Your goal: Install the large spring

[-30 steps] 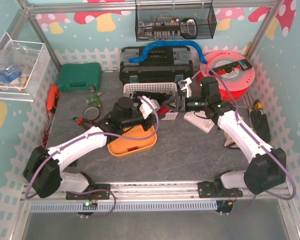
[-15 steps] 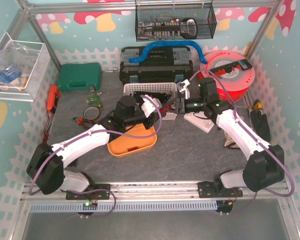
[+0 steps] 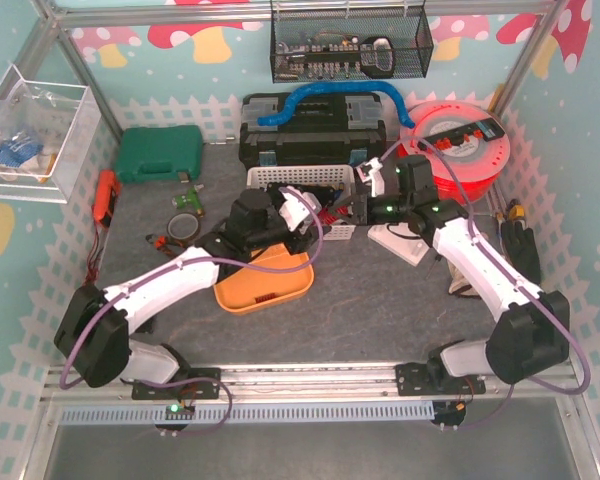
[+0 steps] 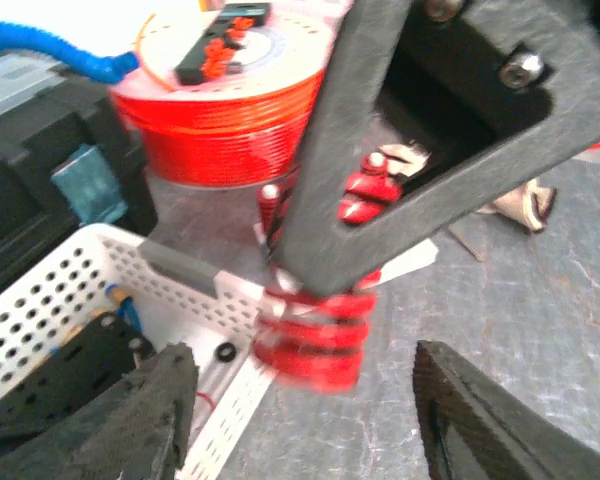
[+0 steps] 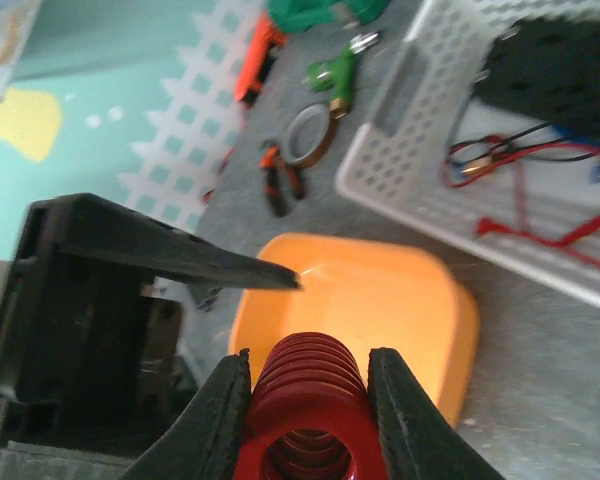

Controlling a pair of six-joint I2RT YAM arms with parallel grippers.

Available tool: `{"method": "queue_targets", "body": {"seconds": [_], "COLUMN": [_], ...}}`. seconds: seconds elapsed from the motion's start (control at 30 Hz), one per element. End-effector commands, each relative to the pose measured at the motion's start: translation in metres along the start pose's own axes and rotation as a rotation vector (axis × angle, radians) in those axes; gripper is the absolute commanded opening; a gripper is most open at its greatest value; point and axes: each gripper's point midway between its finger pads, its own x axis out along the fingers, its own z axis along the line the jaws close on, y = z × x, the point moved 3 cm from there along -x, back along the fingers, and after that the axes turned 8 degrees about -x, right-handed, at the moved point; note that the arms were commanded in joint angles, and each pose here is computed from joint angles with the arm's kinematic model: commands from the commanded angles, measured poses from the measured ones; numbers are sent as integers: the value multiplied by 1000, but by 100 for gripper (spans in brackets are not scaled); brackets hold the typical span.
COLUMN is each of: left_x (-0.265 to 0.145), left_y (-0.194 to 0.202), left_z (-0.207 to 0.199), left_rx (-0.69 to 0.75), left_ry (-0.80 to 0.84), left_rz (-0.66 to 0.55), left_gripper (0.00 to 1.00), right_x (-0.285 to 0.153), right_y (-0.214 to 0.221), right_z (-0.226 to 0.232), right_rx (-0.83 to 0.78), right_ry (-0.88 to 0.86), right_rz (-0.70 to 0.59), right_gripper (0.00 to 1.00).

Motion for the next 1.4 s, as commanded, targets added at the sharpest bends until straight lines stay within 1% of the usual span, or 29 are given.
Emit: {"method": "queue_targets", "body": {"seconds": [0.0,0.1,0.13,0.17,0.23,0.3,0.4,0.53,0.7,0.8,0.93,1.1,1.37], "left_x": [-12,-17,-18,-19,-22,-26,-31,-36,-39,-43,-46,-47,-45], "left_y": [-7,-6,-5,-3,0,6,11,10,9,11,13,14,15], "left_z": [22,33,35,39,47,55,61,64,63,60,57,54,55], "left_rx": [-65,-119,-132,-145,-173,-194,-207,-223,-236,-231,-230,-223,-219], "left_ry": [-92,-129,-145,-171,-227,-282,-328,-344,-343,-336,-330,-315,-314], "left_rz": [-28,-14,-8,5,25,47,60,51,47,46,47,49,55], "left_gripper": [74,85,95,99,99,99,99,99,99,99,99,99,99], "right_x": [-22,-39,-46,-52,-69,-81,-94,-107,-119,-127,-133,-131,-133], "right_y": [-17,-12,-8,-2,11,23,42,68,85,86,88,87,95], "right_z": [-23,-42,-50,-58,-77,-87,-102,-127,-149,-155,-164,-170,-176], "right_rx": [-12,17,31,50,87,112,148,180,268,283,307,291,303], "right_ry": [264,448,521,594,756,856,969,1086,1133,1166,1169,1161,1182], "right_rz": [-129,-171,-178,-174,-169,-148,-104,-53,-44,-67,-90,-116,-108], "right_gripper": [0,0,0,0,0,0,0,0,0,0,0,0,0]}}
